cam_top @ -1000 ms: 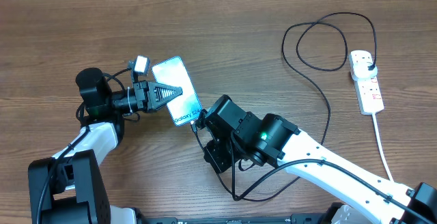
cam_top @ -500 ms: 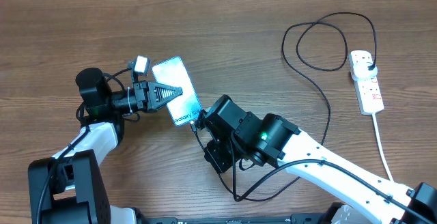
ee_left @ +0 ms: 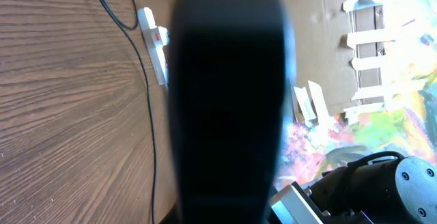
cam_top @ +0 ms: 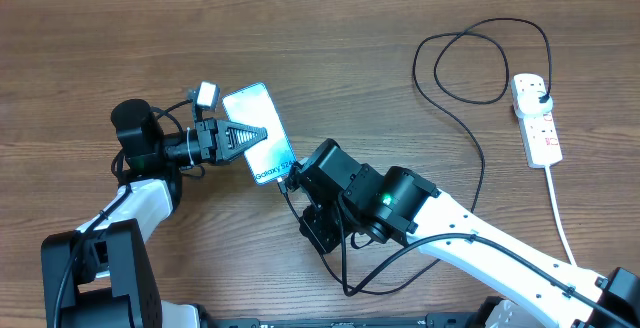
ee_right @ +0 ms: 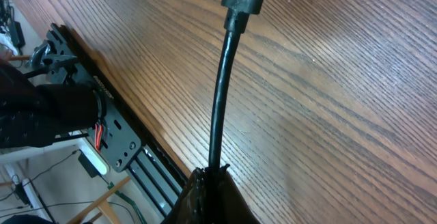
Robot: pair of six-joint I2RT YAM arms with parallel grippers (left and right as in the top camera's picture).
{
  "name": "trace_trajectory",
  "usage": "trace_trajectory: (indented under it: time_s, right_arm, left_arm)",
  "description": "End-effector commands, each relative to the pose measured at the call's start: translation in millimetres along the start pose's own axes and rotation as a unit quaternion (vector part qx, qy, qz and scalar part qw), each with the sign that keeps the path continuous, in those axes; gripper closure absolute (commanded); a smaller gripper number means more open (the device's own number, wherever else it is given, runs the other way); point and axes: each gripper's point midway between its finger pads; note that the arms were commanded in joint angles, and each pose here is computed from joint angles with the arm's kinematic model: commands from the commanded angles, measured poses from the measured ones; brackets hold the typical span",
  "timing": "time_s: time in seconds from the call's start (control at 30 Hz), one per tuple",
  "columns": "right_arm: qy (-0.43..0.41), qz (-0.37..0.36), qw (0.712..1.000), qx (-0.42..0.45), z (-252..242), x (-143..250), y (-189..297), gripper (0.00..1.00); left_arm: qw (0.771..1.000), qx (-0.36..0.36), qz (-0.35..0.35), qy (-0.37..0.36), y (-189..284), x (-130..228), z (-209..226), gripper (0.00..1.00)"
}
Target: Plug charger to phone and switch on socket
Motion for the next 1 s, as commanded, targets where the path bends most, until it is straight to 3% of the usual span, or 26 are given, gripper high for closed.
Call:
trace_trajectory:
  time_s: [0.0, 0.97]
  right_arm:
    - [0.012, -0.014, 1.0, -0.005, 4.2, -2.6, 9.2, 0.96]
    - [0.012, -0.012, 1.0, 0.004, 1.0, -1.0, 9.3, 0.96]
  left_arm:
    - [1.0, 0.009, 0.011, -0.026, -0.5, -0.7, -6.8, 0.96]
    - [0.999, 0.009, 0.011, -0.03, -0.5, -0.7, -6.8, 0.96]
Point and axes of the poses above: each gripper's point midway between its finger pads, its own y axis back along the fingers, its own z axis along the line the jaws close on, x = y × z, and after that the axes turned 8 degrees about -y, right-handed
